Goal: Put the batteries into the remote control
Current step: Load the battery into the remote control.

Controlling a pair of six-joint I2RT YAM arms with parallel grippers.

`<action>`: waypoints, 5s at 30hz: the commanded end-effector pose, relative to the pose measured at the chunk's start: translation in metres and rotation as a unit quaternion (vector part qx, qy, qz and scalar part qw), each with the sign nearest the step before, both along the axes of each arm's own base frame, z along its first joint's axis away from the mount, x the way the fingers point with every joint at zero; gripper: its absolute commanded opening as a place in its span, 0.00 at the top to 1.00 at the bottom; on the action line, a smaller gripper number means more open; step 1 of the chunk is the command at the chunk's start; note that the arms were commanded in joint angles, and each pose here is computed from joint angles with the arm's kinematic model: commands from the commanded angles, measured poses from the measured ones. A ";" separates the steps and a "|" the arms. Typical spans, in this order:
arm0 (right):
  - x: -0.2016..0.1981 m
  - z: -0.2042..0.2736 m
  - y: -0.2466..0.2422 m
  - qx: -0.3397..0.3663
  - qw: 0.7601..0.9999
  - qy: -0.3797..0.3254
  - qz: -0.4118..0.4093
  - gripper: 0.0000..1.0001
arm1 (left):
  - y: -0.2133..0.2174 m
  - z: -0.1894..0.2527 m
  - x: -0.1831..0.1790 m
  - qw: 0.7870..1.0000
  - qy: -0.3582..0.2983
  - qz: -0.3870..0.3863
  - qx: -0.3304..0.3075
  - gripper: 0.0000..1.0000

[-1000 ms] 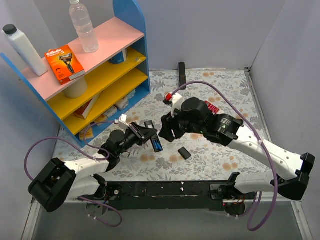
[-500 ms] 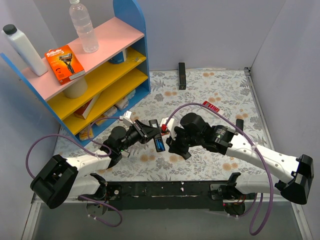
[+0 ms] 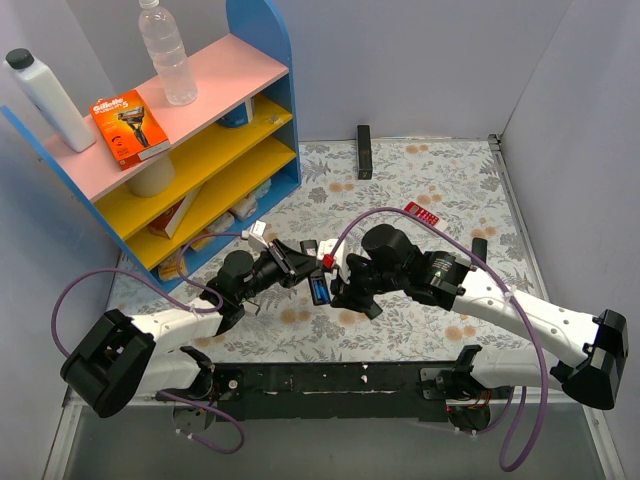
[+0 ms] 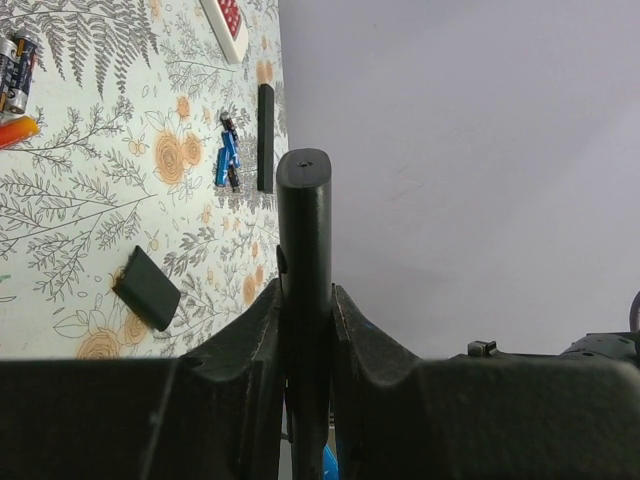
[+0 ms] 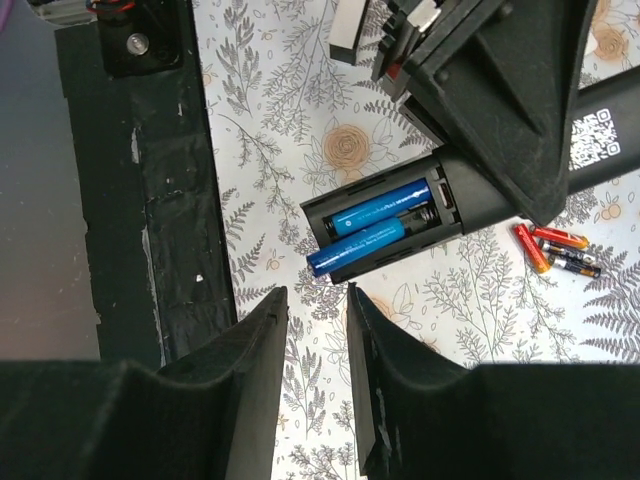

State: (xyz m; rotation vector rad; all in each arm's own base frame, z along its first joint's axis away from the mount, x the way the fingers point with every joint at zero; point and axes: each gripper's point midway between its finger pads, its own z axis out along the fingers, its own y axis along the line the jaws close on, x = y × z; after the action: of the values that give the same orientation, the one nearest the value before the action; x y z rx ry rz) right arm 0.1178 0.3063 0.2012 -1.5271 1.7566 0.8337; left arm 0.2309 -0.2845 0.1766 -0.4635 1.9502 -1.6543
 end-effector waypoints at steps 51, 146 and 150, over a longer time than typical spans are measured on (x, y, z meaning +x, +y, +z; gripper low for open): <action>0.010 0.039 0.018 0.034 0.998 -0.044 0.025 0.66 | -0.004 0.060 -0.003 0.993 0.058 -0.008 -0.106 1.00; 0.103 -0.025 -0.010 -0.031 0.940 0.028 -0.337 0.43 | 0.016 0.066 0.001 0.998 -0.055 0.035 -0.025 1.00; 0.092 -0.045 -0.045 -0.092 0.924 0.044 -0.370 0.31 | 0.029 0.040 0.004 0.996 -0.063 0.057 0.005 1.00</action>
State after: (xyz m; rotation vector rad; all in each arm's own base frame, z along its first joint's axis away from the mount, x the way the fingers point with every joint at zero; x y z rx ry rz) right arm 0.2161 0.2996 0.1663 -0.8797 2.1803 0.4905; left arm 0.2290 -0.2701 0.2338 -0.4270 1.8275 -1.6515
